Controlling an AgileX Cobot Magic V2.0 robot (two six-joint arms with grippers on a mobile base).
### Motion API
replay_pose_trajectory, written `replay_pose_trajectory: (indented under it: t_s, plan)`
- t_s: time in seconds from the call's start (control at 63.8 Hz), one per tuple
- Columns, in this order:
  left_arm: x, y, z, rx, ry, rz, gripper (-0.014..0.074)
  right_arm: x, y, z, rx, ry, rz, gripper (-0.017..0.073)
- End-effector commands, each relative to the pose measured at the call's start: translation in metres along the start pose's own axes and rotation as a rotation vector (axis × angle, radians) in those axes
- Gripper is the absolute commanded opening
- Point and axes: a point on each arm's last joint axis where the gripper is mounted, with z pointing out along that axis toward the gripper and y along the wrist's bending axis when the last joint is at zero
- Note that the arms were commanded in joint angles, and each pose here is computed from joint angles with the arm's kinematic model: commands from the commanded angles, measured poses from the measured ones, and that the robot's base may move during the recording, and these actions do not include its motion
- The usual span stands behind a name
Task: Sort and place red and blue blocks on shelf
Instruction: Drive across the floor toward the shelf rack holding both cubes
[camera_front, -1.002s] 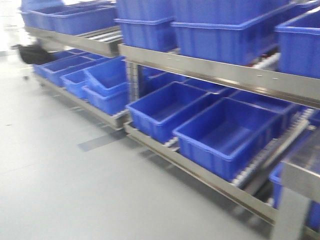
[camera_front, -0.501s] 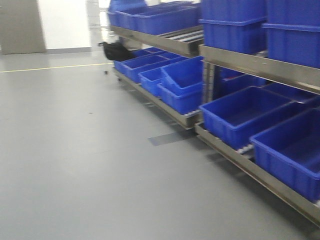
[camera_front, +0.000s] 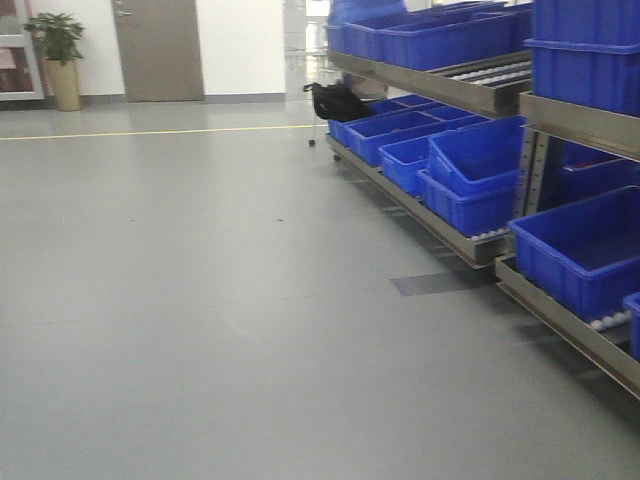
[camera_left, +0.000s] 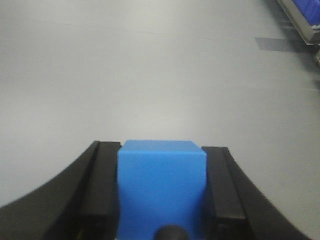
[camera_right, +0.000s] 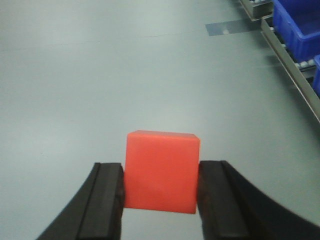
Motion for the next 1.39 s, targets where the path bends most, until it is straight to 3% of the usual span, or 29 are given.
replay_pose_trajectory:
  t_s: [0.0, 1.378]
  plan:
    - [-0.0144, -0.0045, -0.005, 0.038, -0.096, -0.004, 0.0125, -0.0144, 0.0021, -0.0043, -0.014, -0.095, -0.006, 0.005]
    - [-0.0144, -0.0045, -0.005, 0.038, -0.096, -0.004, 0.0125, -0.0144, 0.0021, -0.0043, -0.014, -0.095, -0.006, 0.005]
